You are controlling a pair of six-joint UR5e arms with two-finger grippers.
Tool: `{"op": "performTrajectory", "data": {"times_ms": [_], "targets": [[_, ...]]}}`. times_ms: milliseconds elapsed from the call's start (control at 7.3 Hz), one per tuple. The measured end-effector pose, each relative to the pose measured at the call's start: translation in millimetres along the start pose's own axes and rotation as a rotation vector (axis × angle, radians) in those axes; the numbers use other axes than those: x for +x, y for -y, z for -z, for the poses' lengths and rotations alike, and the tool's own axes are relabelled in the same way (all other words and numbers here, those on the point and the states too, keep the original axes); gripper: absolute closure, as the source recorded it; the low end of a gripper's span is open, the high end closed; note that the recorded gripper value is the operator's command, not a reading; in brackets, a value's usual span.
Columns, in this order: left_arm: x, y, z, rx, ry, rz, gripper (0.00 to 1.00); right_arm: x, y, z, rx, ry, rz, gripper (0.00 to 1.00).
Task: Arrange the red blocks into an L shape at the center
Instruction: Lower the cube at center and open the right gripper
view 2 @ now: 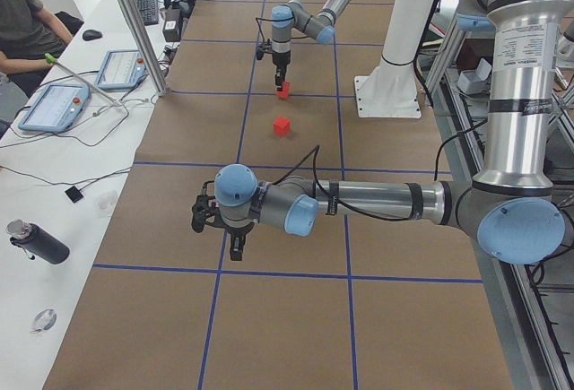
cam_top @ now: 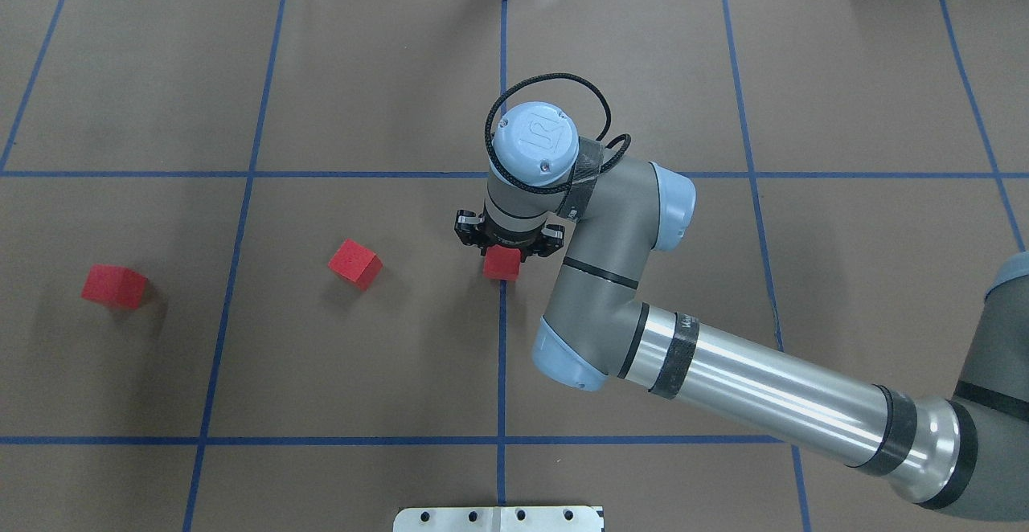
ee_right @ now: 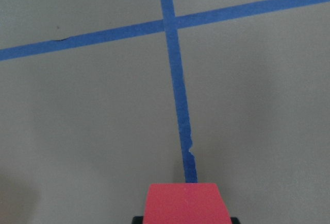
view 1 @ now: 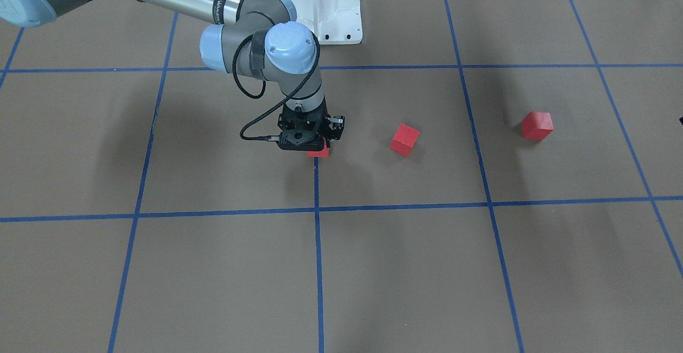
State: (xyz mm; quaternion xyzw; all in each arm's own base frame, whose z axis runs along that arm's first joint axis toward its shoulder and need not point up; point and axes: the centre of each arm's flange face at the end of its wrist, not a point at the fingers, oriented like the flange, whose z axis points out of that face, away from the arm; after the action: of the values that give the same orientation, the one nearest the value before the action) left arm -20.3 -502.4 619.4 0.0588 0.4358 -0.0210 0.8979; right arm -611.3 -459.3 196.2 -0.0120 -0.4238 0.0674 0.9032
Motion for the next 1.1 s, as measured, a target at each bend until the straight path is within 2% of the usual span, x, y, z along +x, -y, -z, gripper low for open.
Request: {"op": "performTrajectory", "data": {"times_ms": [137, 274, 822, 1096], "targets": [[0, 0, 0, 0.000, 0.000, 0.000, 0.00, 2, 0, -1, -0.002, -0.004, 0.004, 0.29], [0, 0, 0, 0.000, 0.000, 0.001, 0.00, 2, 0, -2, -0.002, -0.007, 0.004, 0.00], [3, 1, 0, 0.002, -0.005, 0.010, 0.00, 0, -1, 2, 0.010, -0.009, 0.008, 0.00], [33, 5, -8, 0.020, -0.055, 0.052, 0.00, 12, 14, 39, 0.014, 0.024, 0.001, 0.00]]}}
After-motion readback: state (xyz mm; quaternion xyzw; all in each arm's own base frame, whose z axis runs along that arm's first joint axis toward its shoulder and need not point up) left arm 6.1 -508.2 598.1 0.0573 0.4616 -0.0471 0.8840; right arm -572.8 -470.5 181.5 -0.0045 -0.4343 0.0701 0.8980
